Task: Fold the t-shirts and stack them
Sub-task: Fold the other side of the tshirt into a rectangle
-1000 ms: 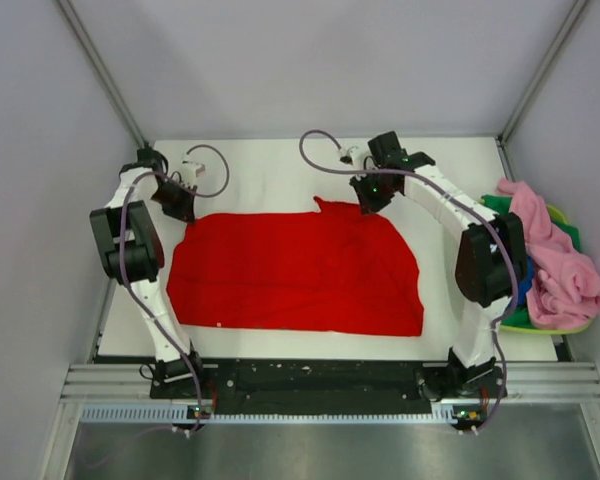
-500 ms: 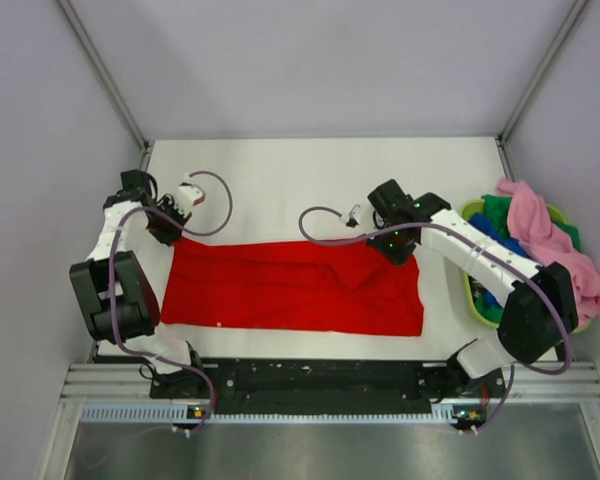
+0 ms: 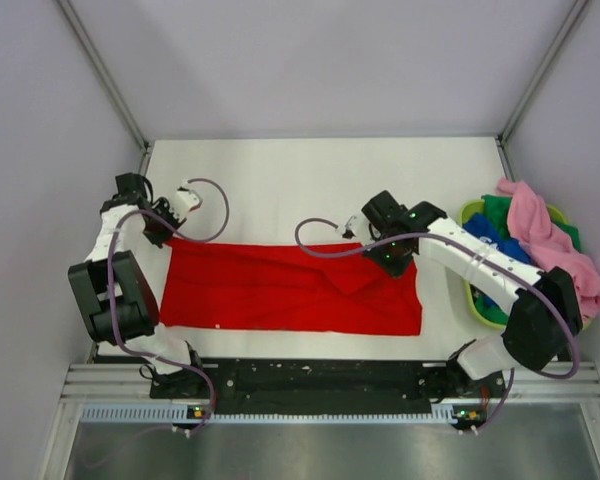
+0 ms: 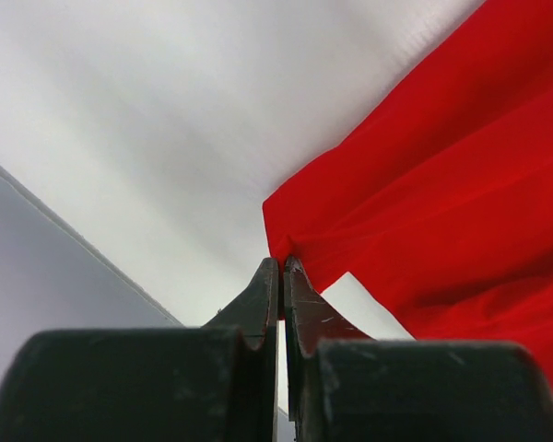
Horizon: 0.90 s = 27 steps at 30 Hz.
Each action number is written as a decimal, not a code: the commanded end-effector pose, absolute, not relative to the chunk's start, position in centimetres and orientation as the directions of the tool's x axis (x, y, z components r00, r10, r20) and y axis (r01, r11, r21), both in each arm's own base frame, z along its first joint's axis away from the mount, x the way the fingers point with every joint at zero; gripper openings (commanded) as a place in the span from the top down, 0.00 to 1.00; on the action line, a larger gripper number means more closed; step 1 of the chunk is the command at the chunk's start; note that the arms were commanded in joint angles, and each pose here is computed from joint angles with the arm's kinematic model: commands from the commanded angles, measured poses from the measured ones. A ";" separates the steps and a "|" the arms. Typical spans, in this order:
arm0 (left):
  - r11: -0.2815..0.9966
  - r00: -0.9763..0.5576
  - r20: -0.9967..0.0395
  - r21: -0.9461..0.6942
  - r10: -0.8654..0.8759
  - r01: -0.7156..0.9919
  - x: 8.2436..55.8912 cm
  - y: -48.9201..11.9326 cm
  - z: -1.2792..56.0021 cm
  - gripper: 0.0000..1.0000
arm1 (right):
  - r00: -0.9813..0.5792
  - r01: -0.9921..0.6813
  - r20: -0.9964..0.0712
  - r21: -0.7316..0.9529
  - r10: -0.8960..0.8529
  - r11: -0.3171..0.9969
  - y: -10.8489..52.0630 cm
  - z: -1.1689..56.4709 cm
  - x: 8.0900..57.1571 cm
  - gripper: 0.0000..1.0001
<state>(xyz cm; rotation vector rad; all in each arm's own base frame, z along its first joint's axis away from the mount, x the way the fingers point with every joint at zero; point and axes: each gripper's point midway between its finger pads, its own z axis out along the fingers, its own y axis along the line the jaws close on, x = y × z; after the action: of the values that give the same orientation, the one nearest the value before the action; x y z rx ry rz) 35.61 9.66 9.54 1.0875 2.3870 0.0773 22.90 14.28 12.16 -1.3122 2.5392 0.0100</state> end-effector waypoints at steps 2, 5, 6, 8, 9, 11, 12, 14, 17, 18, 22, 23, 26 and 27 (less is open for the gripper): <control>0.666 -0.548 -0.388 0.315 0.741 0.677 35.6 11.5 9.3 1.00 | -0.543 -0.820 -0.214 -0.076 -0.812 0.568 15.0 11.1 21.4 1.00; 0.662 -0.560 -0.364 0.287 0.744 0.693 34.7 11.8 8.5 1.00 | -0.524 -0.839 -0.173 -0.060 -0.834 0.540 15.3 10.2 20.7 1.00; 0.660 -0.563 -0.355 0.285 0.746 0.695 34.6 12.0 8.4 0.98 | -0.511 -0.853 -0.159 -0.027 -0.845 0.521 15.9 9.7 20.1 1.00; 0.664 -0.578 -0.334 0.281 0.745 0.693 34.2 12.5 8.0 0.92 | -0.486 -0.872 -0.120 0.001 -0.866 0.490 16.2 8.9 19.0 1.00; 0.668 -0.587 -0.323 0.283 0.742 0.689 34.0 12.9 7.9 0.89 | -0.475 -0.879 -0.101 0.012 -0.874 0.476 16.4 8.5 18.6 1.00; 0.666 -0.597 -0.297 0.286 0.745 0.689 33.4 13.9 7.9 0.80 | -0.470 -0.882 -0.093 0.015 -0.878 0.470 16.4 8.4 18.5 1.00; 0.667 -0.602 -0.288 0.285 0.745 0.689 32.9 14.5 8.2 0.73 | -0.470 -0.882 -0.091 0.016 -0.878 0.470 16.4 8.4 18.5 1.00; 0.662 -0.603 -0.275 0.278 0.749 0.696 31.9 15.6 8.7 0.61 | -0.468 -0.884 -0.084 0.020 -0.880 0.468 16.4 8.2 18.3 1.00; 0.667 -0.618 -0.251 0.262 0.745 0.698 30.6 17.0 9.5 0.54 | -0.465 -0.885 -0.085 0.021 -0.881 0.465 16.4 8.2 18.4 1.00; 0.663 -0.619 -0.237 0.261 0.748 0.701 30.3 17.2 9.8 0.54 | -0.462 -0.886 -0.080 0.021 -0.883 0.462 16.4 8.1 18.4 1.00; 0.662 -0.607 -0.266 0.258 0.749 0.704 30.4 15.6 11.2 0.55 | -0.464 -0.886 -0.078 0.018 -0.882 0.464 16.4 8.0 18.4 1.00; 0.665 -0.605 -0.280 0.245 0.745 0.706 30.5 14.2 11.7 0.55 | -0.462 -0.886 -0.079 0.018 -0.883 0.463 16.4 8.0 18.4 1.00; 0.622 -0.528 -0.381 0.186 0.759 0.761 30.9 7.0 13.3 0.56 | -0.460 -0.888 -0.076 0.022 -0.885 0.460 16.4 7.9 18.4 1.00; 0.571 -0.460 -0.443 0.156 0.770 0.806 30.7 3.3 13.9 0.56 | -0.457 -0.889 -0.078 0.031 -0.886 0.456 16.5 7.8 18.3 1.00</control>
<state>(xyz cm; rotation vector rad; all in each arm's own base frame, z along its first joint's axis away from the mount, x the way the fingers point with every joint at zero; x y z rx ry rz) 30.71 13.70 9.63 1.1593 2.5567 0.1365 18.83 16.40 8.05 -1.5595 2.6370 0.0811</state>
